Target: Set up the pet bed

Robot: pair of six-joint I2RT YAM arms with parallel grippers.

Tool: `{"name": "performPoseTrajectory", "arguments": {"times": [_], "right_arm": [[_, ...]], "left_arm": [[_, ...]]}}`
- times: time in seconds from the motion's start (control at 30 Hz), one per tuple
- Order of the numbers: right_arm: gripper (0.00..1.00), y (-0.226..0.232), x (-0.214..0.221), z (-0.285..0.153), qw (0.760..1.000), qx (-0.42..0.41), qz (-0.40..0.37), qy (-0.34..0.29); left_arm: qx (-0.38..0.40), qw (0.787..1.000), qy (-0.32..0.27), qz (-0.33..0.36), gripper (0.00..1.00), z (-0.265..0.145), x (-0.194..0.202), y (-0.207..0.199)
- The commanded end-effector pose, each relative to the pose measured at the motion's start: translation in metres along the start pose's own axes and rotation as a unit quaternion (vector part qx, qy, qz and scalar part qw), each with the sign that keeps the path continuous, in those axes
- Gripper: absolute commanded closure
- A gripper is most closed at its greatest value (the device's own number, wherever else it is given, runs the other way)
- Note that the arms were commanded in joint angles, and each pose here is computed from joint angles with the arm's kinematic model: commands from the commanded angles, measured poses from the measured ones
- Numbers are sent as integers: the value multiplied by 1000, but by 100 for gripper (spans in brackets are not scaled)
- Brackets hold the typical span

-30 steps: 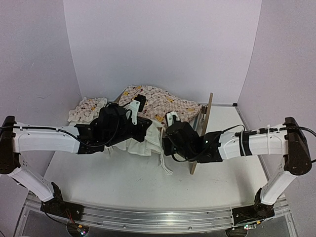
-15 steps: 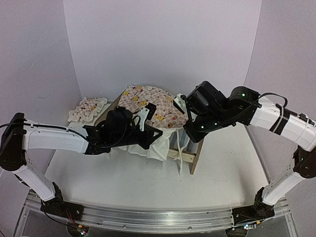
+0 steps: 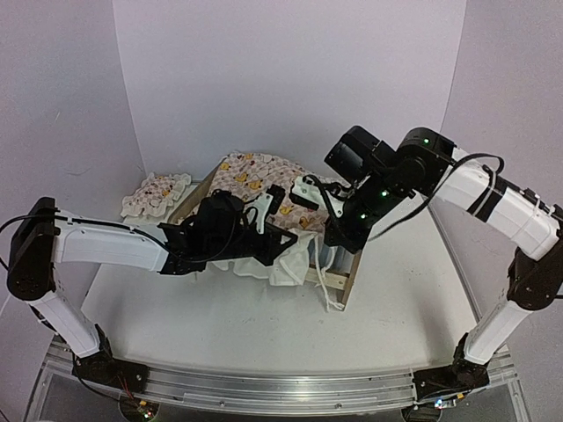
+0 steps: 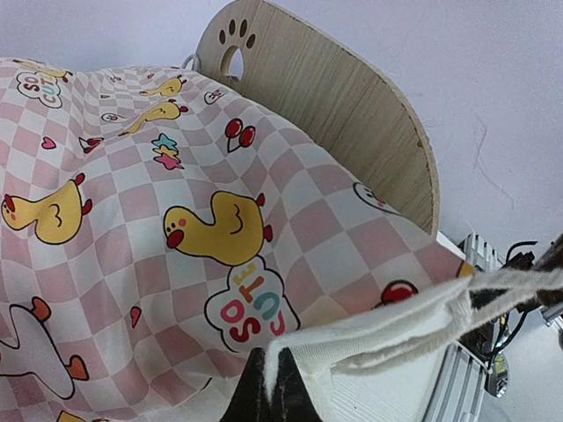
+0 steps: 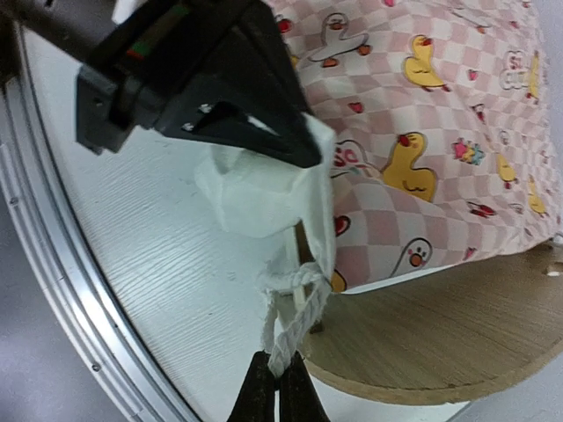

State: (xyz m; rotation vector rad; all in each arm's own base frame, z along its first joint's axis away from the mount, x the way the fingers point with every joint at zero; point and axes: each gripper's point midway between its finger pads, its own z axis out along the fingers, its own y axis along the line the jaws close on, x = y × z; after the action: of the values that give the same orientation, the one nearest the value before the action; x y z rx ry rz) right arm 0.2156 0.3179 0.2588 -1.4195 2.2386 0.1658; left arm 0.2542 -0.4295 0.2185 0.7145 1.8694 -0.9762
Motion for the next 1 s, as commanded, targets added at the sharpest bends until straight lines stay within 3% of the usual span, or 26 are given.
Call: {"name": "performPoseTrajectory", "arguments": {"times": [0.0,0.03,0.1,0.17,0.2,0.3,0.33,0.4,0.43,0.47,0.63,0.97], "right_arm": [[100,26,-7,-16,995,-98,6,-23],[100,13,-1,-8,997,-68,17,-8],[100,-54,3,-7,990,128,64,15],[100,-94,3,-29,964,255,81,1],[100,-115,1,-49,938,334,90,-24],[100,-127,-5,-75,902,420,90,-49],[100,-117,-9,-67,915,391,85,-53],[100,-53,-21,-22,982,180,27,-56],[100,-23,-22,-9,994,99,1,-49],[100,-18,-20,-3,996,87,1,-35],[100,-60,13,8,974,221,9,41],[100,-90,26,-24,961,273,42,23]], "left_arm": [[6,1000,-28,2,100,-1,-24,-5],[5,1000,-30,3,100,-2,-24,-5],[4,1000,-31,3,100,-3,-25,-5],[5,999,-32,1,100,-4,-26,-5],[6,999,-32,1,100,-4,-26,-5],[7,999,-33,1,100,-3,-26,-6],[6,999,-32,0,100,-3,-26,-5],[6,999,-33,0,100,-3,-27,-5],[5,999,-32,0,100,-3,-26,-5],[5,999,-33,1,100,-3,-26,-5],[10,999,-32,-2,100,-3,-26,-7],[13,999,-37,-1,100,-6,-30,-9]]}}
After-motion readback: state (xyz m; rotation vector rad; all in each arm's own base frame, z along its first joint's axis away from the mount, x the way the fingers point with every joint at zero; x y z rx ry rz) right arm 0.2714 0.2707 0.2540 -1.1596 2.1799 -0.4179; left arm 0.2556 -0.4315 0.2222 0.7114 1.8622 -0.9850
